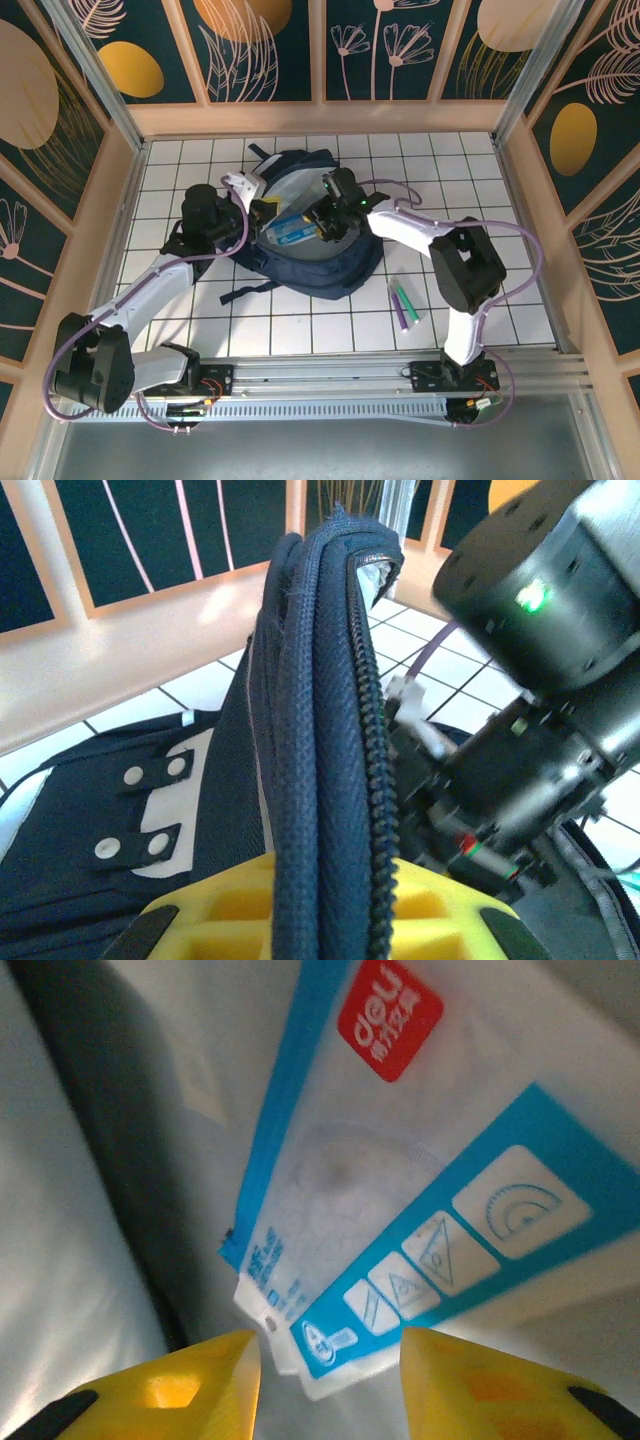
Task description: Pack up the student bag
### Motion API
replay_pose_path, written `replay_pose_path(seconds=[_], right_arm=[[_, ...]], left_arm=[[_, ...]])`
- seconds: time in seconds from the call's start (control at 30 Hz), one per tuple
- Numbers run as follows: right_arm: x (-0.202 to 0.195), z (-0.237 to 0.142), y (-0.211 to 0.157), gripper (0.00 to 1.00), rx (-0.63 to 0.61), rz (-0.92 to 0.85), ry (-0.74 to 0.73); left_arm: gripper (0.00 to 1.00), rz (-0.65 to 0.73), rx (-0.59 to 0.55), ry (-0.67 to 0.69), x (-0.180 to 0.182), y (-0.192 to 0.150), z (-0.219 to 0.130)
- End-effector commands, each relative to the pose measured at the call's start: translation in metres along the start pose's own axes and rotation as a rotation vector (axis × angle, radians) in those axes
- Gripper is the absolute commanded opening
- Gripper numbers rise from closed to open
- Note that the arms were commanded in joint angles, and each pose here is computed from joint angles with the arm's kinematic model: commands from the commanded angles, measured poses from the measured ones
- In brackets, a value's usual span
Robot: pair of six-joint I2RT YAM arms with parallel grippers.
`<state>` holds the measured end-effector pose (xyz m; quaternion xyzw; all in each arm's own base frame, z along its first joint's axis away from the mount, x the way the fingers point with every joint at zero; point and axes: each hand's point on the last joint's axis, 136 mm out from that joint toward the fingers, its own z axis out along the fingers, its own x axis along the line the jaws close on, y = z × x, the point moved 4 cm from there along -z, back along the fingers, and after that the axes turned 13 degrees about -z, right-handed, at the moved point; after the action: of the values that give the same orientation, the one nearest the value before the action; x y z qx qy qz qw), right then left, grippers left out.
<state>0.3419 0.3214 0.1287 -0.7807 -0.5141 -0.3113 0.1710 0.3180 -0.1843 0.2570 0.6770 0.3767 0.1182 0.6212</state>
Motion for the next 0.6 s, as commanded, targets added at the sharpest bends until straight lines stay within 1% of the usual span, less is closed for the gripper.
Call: replay_pose_path(seconds=[0.0, 0.07, 0.13, 0.27, 0.3, 0.37, 0.4, 0.53, 0.57], right_arm=[[0.004, 0.016, 0.001, 0.42, -0.024, 0.061, -0.026], [-0.001, 0.023, -0.001, 0.44, -0.032, 0.079, -0.038], [-0.005, 0.031, 0.002, 0.44, -0.078, 0.082, -0.036], [0.000, 0.052, 0.013, 0.41, -0.129, 0.073, 0.094], [0.006, 0.056, 0.017, 0.37, -0.141, 0.058, 0.139], [0.020, 0.059, 0.025, 0.35, -0.175, 0.025, 0.209], [0.028, 0.058, 0.030, 0.31, -0.200, -0.004, 0.241], [0.050, 0.064, 0.044, 0.27, -0.246, -0.038, 0.324], [0.057, 0.065, 0.048, 0.23, -0.261, -0.055, 0.370]], left_arm=[[0.00, 0.082, -0.192, -0.133, -0.031, 0.056, -0.004], [0.00, 0.072, -0.185, -0.144, -0.032, 0.054, 0.000], [0.00, 0.054, -0.175, -0.156, -0.033, 0.052, 0.004], [0.00, 0.017, -0.175, -0.181, -0.035, 0.051, 0.011], [0.00, 0.009, -0.175, -0.183, -0.035, 0.050, 0.011], [0.00, 0.005, -0.166, -0.190, -0.037, 0.049, 0.013], [0.00, 0.006, -0.162, -0.190, -0.037, 0.049, 0.013], [0.00, 0.012, -0.150, -0.176, -0.036, 0.047, 0.012], [0.00, 0.013, -0.147, -0.175, -0.036, 0.047, 0.012]])
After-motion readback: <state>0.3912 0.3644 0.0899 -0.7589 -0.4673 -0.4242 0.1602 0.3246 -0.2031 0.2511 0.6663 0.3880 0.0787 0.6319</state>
